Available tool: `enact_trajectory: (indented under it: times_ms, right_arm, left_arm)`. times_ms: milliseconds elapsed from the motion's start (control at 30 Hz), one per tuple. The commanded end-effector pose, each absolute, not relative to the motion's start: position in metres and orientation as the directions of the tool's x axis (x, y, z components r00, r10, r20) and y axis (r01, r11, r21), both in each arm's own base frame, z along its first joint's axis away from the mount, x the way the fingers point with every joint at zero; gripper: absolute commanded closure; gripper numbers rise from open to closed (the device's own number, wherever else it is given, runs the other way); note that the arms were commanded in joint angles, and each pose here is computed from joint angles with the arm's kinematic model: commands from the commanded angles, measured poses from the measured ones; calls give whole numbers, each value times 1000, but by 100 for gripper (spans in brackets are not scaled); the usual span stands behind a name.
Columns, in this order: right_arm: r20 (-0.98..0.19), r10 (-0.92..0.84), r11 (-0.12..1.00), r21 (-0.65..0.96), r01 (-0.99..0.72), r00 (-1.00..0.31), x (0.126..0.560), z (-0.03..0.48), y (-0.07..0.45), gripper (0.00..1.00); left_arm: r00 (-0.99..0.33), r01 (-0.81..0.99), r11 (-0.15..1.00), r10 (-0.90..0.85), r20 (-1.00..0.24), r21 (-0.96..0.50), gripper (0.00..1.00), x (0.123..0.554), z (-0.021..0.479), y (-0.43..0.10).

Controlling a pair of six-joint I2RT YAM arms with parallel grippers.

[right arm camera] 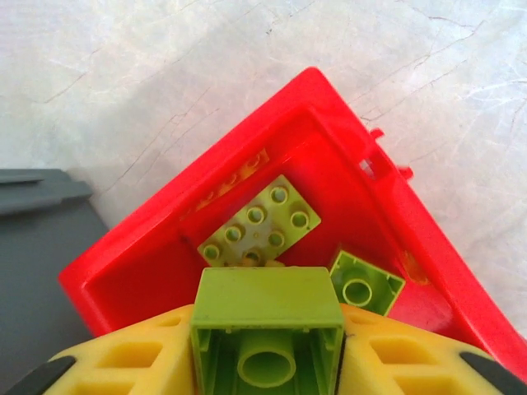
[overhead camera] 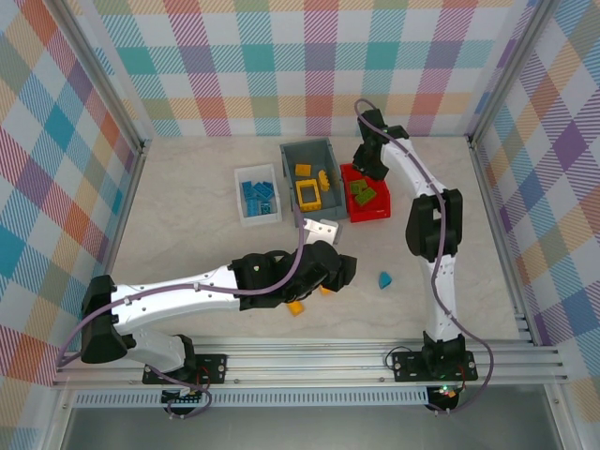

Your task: Sort the legos into containers by color

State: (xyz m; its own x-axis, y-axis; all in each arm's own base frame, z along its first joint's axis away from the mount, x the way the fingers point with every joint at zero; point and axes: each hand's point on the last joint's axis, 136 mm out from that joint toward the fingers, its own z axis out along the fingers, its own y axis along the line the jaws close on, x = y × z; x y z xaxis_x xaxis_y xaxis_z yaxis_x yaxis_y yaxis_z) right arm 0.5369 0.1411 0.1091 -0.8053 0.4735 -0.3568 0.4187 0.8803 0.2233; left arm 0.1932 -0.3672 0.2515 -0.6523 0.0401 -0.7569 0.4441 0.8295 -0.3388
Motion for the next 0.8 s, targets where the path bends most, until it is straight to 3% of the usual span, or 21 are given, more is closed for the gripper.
enact_trajectory:
  times_ms: [0, 133, 333, 533, 767]
  right_arm:
    - [-329, 484, 874, 231, 428, -811, 535, 116, 142, 51]
    - [-363, 462, 884, 257, 389, -809, 532, 144, 149, 38]
    - [-483, 441, 894, 316, 319, -756, 504, 228, 145, 38]
    - [-573, 437, 896, 346, 279, -694, 416, 290, 111, 37]
    - [-649, 381, 918, 349, 188, -658, 288, 322, 71, 25]
  left_arm:
    - [-648, 455, 825, 47, -760, -336, 41, 197, 254, -368]
    - [-657, 453, 830, 63, -751, -327, 40, 197, 246, -370]
    - [-680, 489, 816, 137, -720, -308, 34, 196, 229, -389]
    - [-695, 572, 770, 272, -666, -283, 24, 196, 197, -432]
    - [-809, 479, 816, 267, -524, -323, 20, 207, 142, -483]
